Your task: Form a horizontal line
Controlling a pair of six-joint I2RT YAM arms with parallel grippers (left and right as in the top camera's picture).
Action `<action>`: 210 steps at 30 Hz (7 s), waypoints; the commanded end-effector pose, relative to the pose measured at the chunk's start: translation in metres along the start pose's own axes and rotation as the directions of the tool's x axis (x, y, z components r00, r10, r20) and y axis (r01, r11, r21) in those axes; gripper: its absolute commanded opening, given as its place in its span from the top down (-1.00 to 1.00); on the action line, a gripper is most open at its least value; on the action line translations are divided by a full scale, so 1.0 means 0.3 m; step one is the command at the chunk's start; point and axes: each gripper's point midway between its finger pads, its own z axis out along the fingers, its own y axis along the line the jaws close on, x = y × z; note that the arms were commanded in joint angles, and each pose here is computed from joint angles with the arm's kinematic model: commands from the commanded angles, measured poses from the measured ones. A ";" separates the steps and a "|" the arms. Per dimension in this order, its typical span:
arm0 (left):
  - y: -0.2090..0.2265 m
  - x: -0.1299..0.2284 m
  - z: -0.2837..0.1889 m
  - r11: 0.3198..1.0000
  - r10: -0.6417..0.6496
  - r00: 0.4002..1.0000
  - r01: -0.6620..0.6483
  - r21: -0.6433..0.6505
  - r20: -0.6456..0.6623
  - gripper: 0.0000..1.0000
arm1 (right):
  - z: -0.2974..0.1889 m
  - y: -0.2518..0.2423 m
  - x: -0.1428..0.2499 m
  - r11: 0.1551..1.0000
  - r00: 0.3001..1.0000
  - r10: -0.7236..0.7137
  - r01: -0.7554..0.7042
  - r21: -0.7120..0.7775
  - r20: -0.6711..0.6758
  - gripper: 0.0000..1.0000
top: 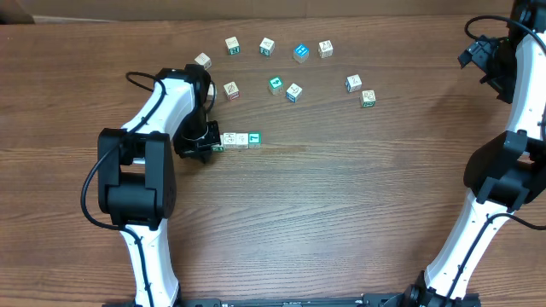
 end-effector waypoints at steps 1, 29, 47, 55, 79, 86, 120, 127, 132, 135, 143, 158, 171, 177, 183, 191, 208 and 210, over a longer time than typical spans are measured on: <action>-0.031 0.044 0.044 0.999 0.039 0.997 -0.037 0.031 -0.060 0.92 | -0.024 -0.006 -0.008 1.000 1.000 0.001 -0.001 -0.005 0.015 -1.00; -0.071 0.036 0.061 0.998 0.026 0.999 -0.024 0.057 -0.038 0.91 | -0.023 -0.006 -0.007 1.000 1.000 0.001 -0.001 -0.005 0.014 -1.00; 0.128 -0.127 0.045 0.982 -0.141 0.978 0.158 -0.106 0.156 0.91 | -0.024 -0.006 -0.008 1.000 1.000 0.001 -0.001 -0.005 0.015 -1.00; 0.032 -0.311 0.003 0.990 -0.142 0.921 0.138 0.038 0.362 0.92 | -0.024 -0.006 -0.008 1.000 1.000 0.001 -0.001 -0.005 0.015 -1.00; -0.180 -0.296 -0.008 0.989 -0.040 0.923 -0.018 0.147 0.383 0.91 | -0.024 -0.006 -0.008 1.000 1.000 0.001 -0.001 -0.005 0.015 -1.00; -0.171 -0.285 -0.002 0.990 -0.041 0.929 -0.012 0.141 0.367 0.92 | -0.023 -0.006 -0.007 1.000 1.000 0.001 -0.001 -0.005 0.015 -1.00; -0.140 -0.208 0.029 0.994 -0.046 0.961 0.017 0.105 0.272 0.92 | -0.024 -0.006 -0.008 1.000 1.000 0.001 -0.001 -0.005 0.015 -1.00; -0.139 -0.205 0.030 0.994 -0.049 0.962 0.021 0.105 0.268 0.91 | -0.024 -0.006 -0.008 1.000 1.000 0.001 -0.001 -0.005 0.015 -1.00; -0.137 -0.192 0.033 0.994 -0.059 0.965 0.035 0.101 0.254 0.91 | -0.023 -0.006 -0.007 1.000 1.000 0.001 -0.001 -0.005 0.014 -1.00; -0.138 -0.194 0.033 0.994 -0.068 0.965 0.042 0.104 0.254 0.91 | -0.024 -0.006 -0.008 1.000 1.000 0.001 -0.001 -0.005 0.015 -1.00; -0.132 -0.225 0.024 0.995 -0.069 0.952 0.044 0.092 0.297 0.91 | -0.024 -0.006 -0.008 1.000 1.000 0.001 -0.001 -0.005 0.015 -1.00; 0.001 -0.302 0.006 0.988 -0.153 0.926 0.134 0.078 0.344 0.88 | -0.024 -0.006 -0.008 1.000 1.000 0.001 -0.001 -0.005 0.015 -1.00; 0.011 -0.190 0.039 0.999 -0.005 0.978 -0.002 0.034 0.209 0.92 | -0.023 -0.006 -0.007 1.000 1.000 0.001 -0.001 -0.005 0.014 -1.00; -0.019 -0.180 0.040 0.997 0.026 0.980 -0.039 0.062 0.199 0.92 | -0.024 -0.006 -0.008 1.000 1.000 0.001 -0.001 -0.005 0.015 -1.00; -0.023 -0.167 0.043 0.997 0.030 0.982 -0.042 0.062 0.185 0.91 | -0.024 -0.006 -0.008 1.000 1.000 0.001 -0.001 -0.005 0.015 -1.00; -0.053 -0.155 0.042 0.992 0.039 0.985 -0.059 0.113 0.168 0.92 | -0.023 -0.006 -0.007 1.000 1.000 0.001 -0.001 -0.005 0.015 -1.00; -0.081 -0.149 0.041 0.988 0.058 0.984 -0.081 0.131 0.168 0.91 | -0.024 -0.006 -0.008 1.000 1.000 0.001 -0.001 -0.005 0.015 -1.00; -0.083 -0.148 0.041 0.988 0.059 0.984 -0.082 0.132 0.167 0.91 | -0.023 -0.006 -0.007 1.000 1.000 0.001 -0.001 -0.005 0.014 -1.00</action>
